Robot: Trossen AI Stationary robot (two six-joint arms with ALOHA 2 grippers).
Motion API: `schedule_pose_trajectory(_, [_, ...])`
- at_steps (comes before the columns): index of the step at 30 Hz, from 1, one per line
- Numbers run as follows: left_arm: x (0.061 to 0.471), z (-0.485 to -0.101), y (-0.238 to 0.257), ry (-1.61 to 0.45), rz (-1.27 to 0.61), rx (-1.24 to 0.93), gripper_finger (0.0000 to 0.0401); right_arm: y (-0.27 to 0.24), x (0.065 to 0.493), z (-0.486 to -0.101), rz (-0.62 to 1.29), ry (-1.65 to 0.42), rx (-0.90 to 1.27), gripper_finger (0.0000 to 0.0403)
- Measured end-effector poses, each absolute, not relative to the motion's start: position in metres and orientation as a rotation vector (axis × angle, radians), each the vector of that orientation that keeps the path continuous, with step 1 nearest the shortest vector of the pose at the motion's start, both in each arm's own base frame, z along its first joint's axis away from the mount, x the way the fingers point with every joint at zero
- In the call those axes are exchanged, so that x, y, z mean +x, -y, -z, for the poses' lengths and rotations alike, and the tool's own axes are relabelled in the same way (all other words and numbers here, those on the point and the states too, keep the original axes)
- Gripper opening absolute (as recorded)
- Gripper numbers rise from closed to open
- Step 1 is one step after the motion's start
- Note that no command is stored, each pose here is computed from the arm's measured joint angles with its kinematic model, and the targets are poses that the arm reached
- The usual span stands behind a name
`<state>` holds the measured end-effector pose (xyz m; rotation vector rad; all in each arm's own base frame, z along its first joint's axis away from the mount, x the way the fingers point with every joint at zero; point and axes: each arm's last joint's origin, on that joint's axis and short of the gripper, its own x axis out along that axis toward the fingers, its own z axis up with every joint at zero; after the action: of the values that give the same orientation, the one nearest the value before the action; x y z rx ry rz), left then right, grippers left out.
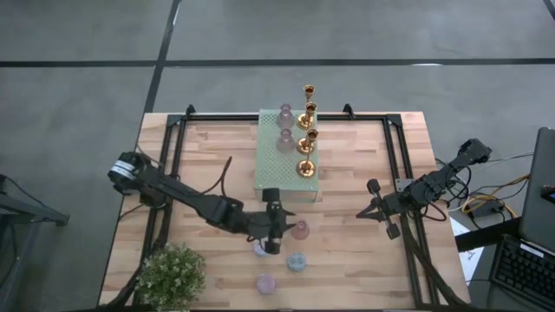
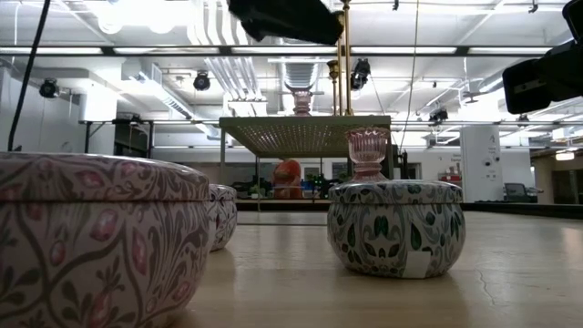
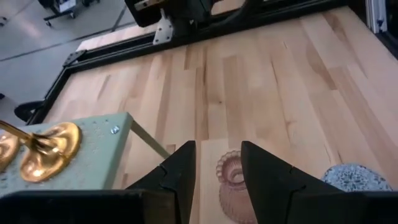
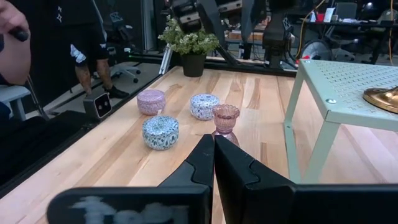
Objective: Pick & Place candle stick holders
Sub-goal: Put the pink candle holder on the shelf align with other pink candle holders
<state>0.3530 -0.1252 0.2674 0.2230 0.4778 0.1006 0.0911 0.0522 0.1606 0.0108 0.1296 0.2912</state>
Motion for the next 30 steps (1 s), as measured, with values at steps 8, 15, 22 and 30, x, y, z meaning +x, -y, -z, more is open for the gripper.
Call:
schedule_pose_trajectory(8, [0.3522,-0.2605,0.1245,-0.451,-0.112,0.213,0.0131,-0.0522,0.0911,-0.1606,-0.291,-0.129,0.011,0.0008])
schedule_pose_trajectory(15, [0.3526,-0.2610,0.1245,-0.444,-0.112,0.210,0.0131,-0.0522,0.0911,-0.1606,-0.291,-0.129,0.011,0.0008])
schedule_pose_trajectory(22, [0.3529,-0.2617,0.1246,-0.437,-0.112,0.206,0.0131,-0.0522,0.0911,-0.1606,-0.291,-0.130,0.011,0.0008])
schedule_pose_trajectory(30, [0.3539,-0.2624,0.1268,-0.404,-0.061,0.194,0.0131,-0.0522,0.0911,-0.1606,-0.291,-0.129,0.011,0.0008])
